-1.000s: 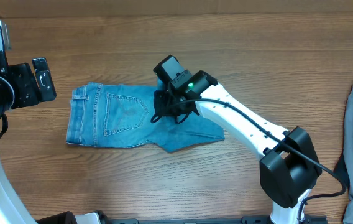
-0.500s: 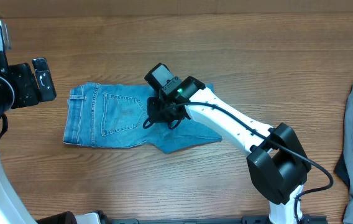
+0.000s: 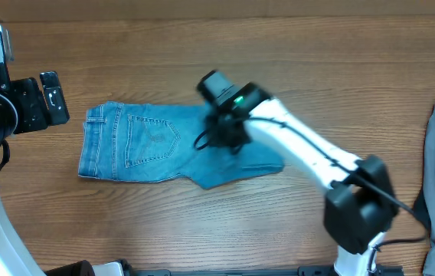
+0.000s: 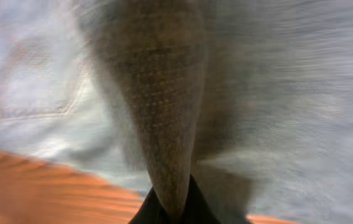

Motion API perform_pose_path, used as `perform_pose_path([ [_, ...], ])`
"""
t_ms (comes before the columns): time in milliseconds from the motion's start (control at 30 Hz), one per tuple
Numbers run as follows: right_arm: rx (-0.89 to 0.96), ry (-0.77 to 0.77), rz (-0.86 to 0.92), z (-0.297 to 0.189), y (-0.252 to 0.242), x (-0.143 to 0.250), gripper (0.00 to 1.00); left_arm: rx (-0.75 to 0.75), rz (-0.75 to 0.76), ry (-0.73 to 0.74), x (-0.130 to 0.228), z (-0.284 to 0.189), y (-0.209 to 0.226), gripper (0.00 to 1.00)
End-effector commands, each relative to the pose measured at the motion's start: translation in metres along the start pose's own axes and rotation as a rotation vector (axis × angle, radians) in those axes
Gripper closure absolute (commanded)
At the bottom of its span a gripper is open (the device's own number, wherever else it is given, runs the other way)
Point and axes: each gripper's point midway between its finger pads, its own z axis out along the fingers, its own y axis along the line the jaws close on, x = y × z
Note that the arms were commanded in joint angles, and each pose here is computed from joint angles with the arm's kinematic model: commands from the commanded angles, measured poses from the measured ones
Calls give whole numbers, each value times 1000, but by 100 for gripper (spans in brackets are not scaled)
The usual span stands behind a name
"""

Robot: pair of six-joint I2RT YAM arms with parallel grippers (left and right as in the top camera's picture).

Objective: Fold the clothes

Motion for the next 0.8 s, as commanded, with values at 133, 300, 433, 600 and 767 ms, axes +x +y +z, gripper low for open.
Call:
perform_pose_path([
  [133,177,-231,220,-103,-148,-66,96,-13,-20,-7,-1,-2,3,0],
  [300,250,-201,359,-111,-242,-66,96,-13,-20,-7,-1,-2,3,0],
  [433,257,-198,415,-119,-293,-62,96,-13,-20,-7,-1,-2,3,0],
  [600,190,-164,408,-123,-317,-51,96,-13,-20,-7,-1,-2,3,0],
  [767,197,-146,443,-117,-332,-43,96,-13,-20,-7,-1,-2,3,0],
])
